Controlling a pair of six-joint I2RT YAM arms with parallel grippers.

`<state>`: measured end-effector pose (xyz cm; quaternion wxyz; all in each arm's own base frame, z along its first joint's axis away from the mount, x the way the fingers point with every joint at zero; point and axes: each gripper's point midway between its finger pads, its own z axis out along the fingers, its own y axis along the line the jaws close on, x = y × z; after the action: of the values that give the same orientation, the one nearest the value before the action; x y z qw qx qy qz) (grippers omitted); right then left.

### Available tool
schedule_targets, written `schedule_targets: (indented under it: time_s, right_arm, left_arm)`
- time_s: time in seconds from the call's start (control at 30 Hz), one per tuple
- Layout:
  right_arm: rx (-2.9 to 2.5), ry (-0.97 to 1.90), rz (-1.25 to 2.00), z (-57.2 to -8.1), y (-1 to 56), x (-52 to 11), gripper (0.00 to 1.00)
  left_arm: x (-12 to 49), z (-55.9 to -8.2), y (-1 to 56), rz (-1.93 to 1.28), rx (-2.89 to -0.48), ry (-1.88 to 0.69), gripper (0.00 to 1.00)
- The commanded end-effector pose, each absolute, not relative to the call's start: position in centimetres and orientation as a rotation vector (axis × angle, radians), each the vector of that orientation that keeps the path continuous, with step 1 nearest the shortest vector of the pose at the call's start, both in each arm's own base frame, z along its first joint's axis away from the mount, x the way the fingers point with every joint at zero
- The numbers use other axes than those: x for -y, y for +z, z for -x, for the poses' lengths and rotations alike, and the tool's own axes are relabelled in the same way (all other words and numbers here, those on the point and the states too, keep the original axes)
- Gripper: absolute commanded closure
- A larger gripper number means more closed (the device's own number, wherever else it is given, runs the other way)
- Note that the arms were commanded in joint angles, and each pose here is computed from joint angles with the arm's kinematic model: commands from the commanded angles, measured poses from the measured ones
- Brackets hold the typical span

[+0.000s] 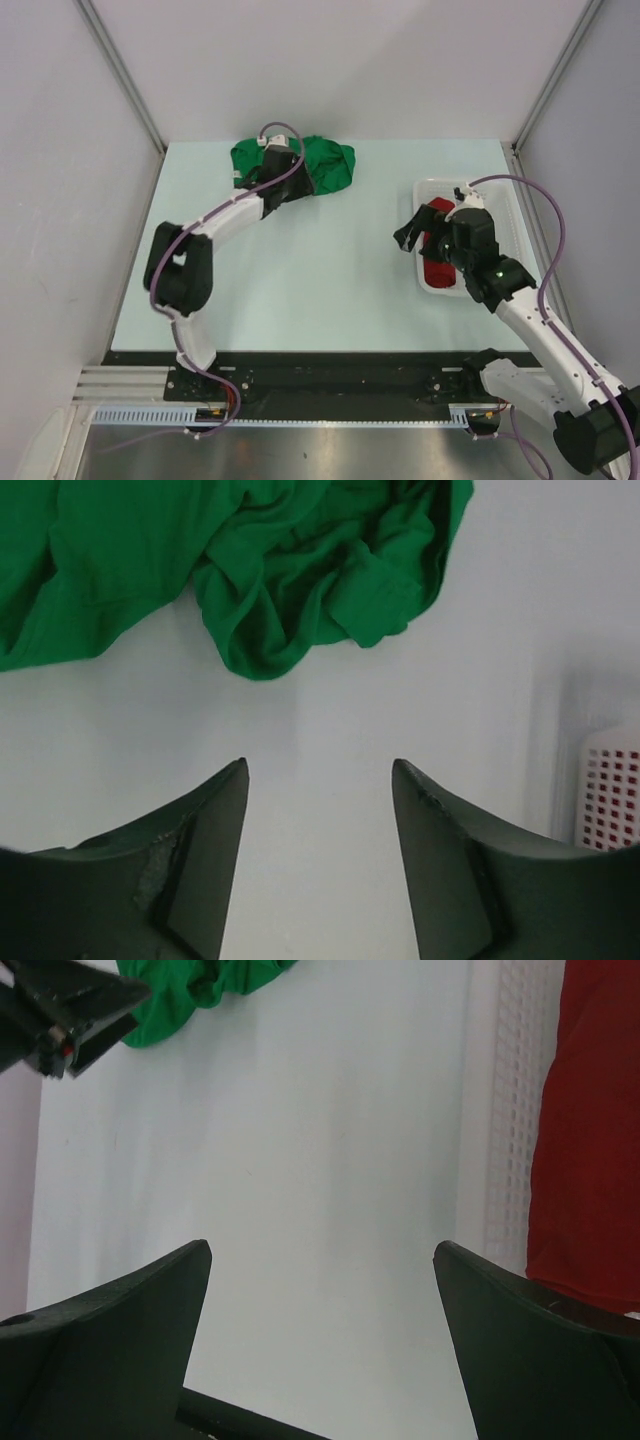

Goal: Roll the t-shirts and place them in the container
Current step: Move the T-shirt to the center of the board.

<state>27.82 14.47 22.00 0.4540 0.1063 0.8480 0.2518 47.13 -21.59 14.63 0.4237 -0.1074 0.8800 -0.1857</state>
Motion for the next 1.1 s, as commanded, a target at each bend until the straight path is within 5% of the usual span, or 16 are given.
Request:
schedule_targets:
  time_s: [0.0,0.27,0.57,0.9,0.97,1.0,1.07]
  right_arm:
    - [-2.08,0.627,-0.188,-28.9,22.9,-15.0,0.0]
    - [-2.15,0.652,-0.157,-31.2,20.1,-16.3,0.02]
    - [-2.198,0.635,-0.156,-31.8,18.6,-16.4,0.04]
    - [-2.221,0.627,-0.151,-32.3,17.5,-16.5,0.04]
    - [-2.223,0.628,-0.155,-32.5,17.3,-16.6,0.05]
    - [-2.218,0.634,-0.149,-32.7,17.3,-16.8,0.05]
    - [-2.224,0.638,-0.136,-32.9,16.9,-17.1,0.07]
  left_arm:
    - [22.4,-52.4,14.1,0.199,-2.169,-0.418,0.38]
    - [20.5,-55.2,8.4,0.277,-2.244,-0.221,0.42]
    - [17.2,-53.6,8.9,0.324,-2.209,-0.061,0.39]
    - [19.2,-55.2,7.7,0.284,-2.237,-0.155,0.43]
    - [19.9,-55.8,7.2,0.269,-2.251,-0.18,0.65]
    - [20.6,-55.9,7.3,0.248,-2.259,-0.22,0.88]
    - [21.5,-55.5,8.6,0.231,-2.249,-0.271,1.0]
